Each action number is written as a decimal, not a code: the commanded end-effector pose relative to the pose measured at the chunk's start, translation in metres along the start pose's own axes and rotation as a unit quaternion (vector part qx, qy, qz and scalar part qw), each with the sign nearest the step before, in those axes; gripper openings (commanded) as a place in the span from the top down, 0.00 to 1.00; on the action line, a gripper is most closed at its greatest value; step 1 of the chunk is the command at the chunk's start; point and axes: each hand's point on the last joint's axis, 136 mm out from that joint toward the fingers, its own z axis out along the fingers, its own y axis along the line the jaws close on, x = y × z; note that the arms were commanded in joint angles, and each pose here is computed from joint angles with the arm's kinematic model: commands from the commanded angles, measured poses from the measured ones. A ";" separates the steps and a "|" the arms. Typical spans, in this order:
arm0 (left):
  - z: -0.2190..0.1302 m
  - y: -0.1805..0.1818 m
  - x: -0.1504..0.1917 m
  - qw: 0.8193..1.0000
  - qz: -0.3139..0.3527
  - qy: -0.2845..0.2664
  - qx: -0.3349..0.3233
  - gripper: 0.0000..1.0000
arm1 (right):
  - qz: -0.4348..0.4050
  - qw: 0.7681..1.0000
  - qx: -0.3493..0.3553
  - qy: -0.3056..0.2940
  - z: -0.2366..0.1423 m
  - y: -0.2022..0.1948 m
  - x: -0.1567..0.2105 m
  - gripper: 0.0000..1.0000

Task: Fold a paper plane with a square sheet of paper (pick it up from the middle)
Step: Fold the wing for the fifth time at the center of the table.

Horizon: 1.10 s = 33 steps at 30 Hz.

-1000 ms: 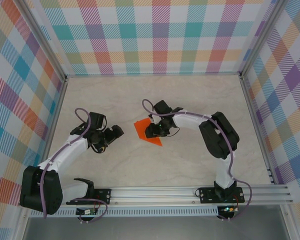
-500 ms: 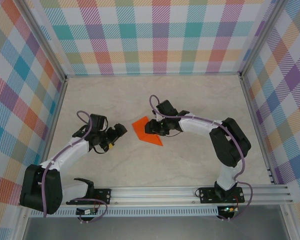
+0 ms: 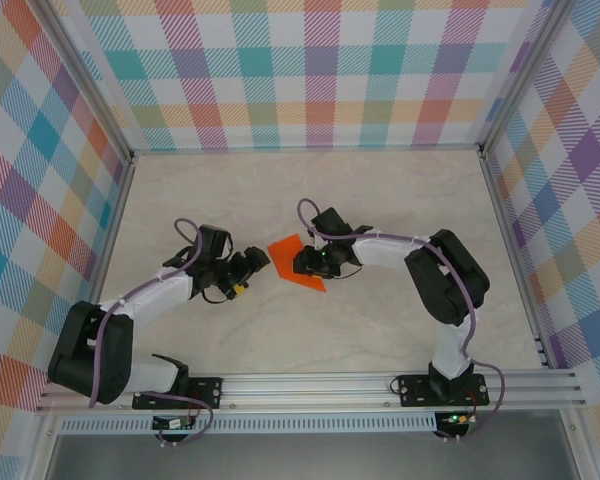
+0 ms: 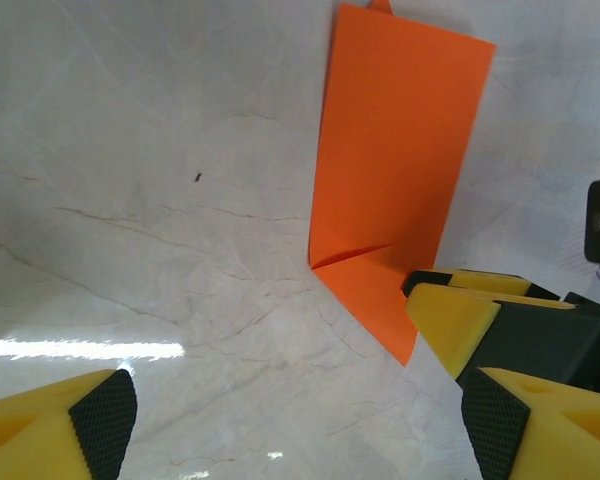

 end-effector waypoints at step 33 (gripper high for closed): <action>0.077 -0.052 0.009 0.999 0.008 0.040 0.021 0.61 | 0.145 0.975 -0.168 0.014 -0.010 -0.024 -0.006 0.55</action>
